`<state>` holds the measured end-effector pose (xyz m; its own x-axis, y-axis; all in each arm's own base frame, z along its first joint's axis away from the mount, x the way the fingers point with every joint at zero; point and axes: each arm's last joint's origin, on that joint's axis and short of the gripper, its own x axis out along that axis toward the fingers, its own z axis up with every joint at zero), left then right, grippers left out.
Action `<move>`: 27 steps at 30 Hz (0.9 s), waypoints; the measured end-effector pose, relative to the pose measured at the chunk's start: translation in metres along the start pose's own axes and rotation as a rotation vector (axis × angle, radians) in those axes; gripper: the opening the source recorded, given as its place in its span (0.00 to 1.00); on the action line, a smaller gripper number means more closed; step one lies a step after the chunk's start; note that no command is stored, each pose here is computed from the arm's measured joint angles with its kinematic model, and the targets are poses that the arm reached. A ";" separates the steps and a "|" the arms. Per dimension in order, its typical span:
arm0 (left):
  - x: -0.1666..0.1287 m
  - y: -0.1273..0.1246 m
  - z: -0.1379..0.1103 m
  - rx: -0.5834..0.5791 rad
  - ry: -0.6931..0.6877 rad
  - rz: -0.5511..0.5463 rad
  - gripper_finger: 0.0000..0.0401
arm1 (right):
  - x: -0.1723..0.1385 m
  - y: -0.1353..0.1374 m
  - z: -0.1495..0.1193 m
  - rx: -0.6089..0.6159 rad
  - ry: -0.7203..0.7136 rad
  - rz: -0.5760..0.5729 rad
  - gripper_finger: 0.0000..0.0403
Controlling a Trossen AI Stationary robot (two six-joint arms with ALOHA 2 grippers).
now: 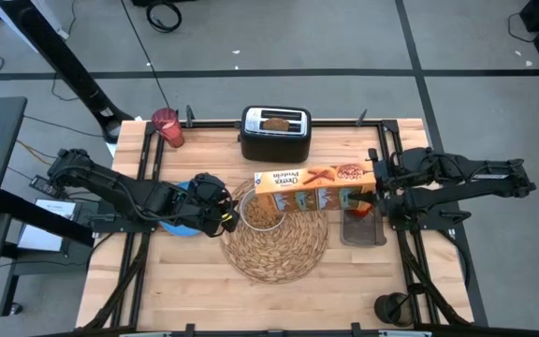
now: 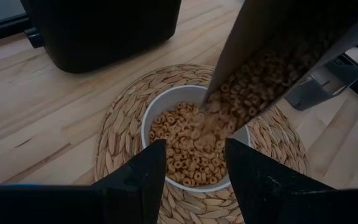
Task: Arrange a breakfast setting
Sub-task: Pour the cereal from the cereal box into the bowl
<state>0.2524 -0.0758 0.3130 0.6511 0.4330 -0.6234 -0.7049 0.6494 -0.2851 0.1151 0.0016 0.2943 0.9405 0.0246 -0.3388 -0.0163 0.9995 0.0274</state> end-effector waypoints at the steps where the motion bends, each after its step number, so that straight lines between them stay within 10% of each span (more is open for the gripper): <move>1: 0.000 0.000 0.000 0.000 0.000 0.000 0.43 | 0.000 0.000 0.000 -0.006 -0.002 -0.002 0.66; 27: 0.000 0.000 0.000 -0.002 -0.001 -0.002 0.43 | 0.013 -0.001 0.004 -0.005 -0.007 -0.015 0.66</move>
<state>0.2525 -0.0758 0.3132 0.6529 0.4320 -0.6222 -0.7040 0.6492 -0.2880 0.1285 0.0013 0.2941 0.9431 0.0097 -0.3324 -0.0041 0.9998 0.0175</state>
